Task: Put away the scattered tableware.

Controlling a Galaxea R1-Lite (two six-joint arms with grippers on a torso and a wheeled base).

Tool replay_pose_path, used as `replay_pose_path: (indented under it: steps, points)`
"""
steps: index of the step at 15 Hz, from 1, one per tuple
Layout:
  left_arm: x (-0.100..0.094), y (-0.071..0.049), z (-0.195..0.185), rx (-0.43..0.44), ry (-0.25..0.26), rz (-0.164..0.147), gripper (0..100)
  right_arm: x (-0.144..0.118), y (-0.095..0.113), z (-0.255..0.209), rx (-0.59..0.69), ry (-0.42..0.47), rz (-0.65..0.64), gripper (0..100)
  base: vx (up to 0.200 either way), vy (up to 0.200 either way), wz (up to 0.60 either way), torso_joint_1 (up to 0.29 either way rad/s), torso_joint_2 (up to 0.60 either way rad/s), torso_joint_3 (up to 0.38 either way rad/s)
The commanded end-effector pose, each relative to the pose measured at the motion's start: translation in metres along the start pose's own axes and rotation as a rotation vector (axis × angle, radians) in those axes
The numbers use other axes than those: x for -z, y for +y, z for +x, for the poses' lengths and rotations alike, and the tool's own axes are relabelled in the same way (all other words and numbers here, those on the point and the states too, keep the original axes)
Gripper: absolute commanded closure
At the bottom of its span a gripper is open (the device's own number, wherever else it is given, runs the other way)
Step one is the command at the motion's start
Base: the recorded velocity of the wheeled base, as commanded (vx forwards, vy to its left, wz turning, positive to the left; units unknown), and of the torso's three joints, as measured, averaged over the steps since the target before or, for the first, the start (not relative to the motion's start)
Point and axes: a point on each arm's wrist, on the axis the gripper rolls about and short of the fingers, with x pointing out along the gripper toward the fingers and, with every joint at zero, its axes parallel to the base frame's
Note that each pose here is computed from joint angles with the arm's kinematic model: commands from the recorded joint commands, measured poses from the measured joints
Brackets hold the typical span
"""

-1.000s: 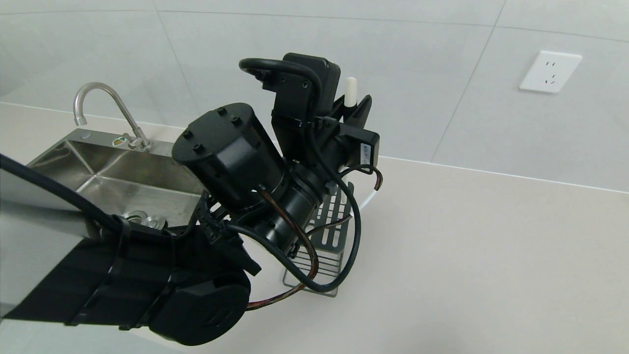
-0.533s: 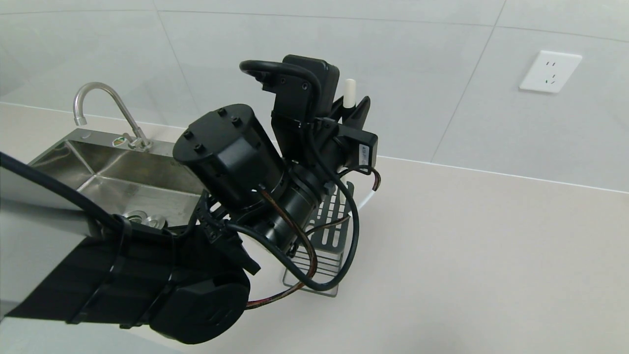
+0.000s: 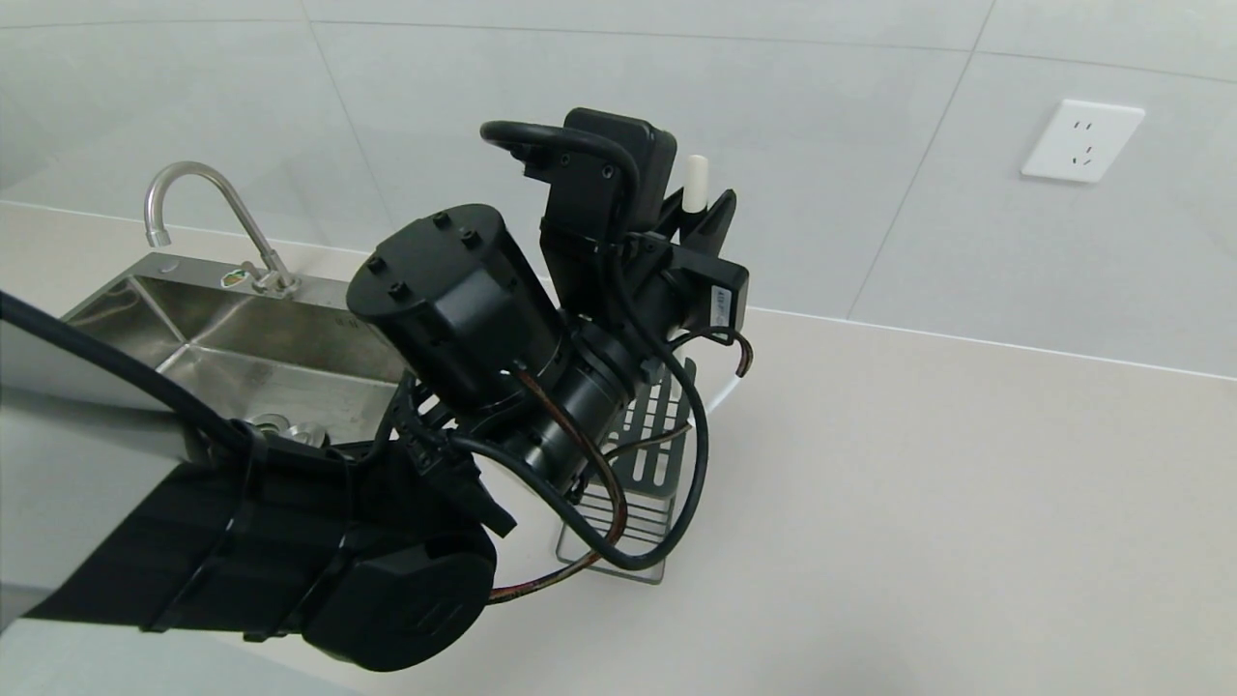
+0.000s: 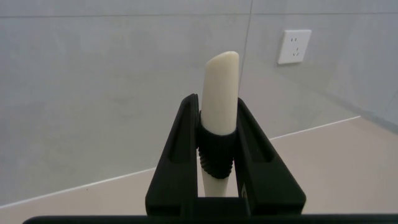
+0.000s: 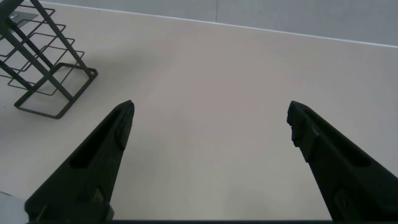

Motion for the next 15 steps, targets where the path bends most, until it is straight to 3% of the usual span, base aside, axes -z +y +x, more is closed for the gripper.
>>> replay_pose_path:
  steps: [1, 15]
  points:
    - [0.002, 0.002, 0.0, -0.004, 0.005, 0.003, 100, 0.0, 0.0, 0.0, -0.001, 0.001, 0.0, 0, 0.0, 0.0, 0.0, 0.0, 0.0, 0.0]
    - [0.021, -0.006, 0.0, 0.016, 0.053, 0.007, 100, 0.0, 0.0, 0.0, -0.001, 0.001, 0.0, 0, 0.0, 0.0, 0.0, 0.0, 0.0, 0.0]
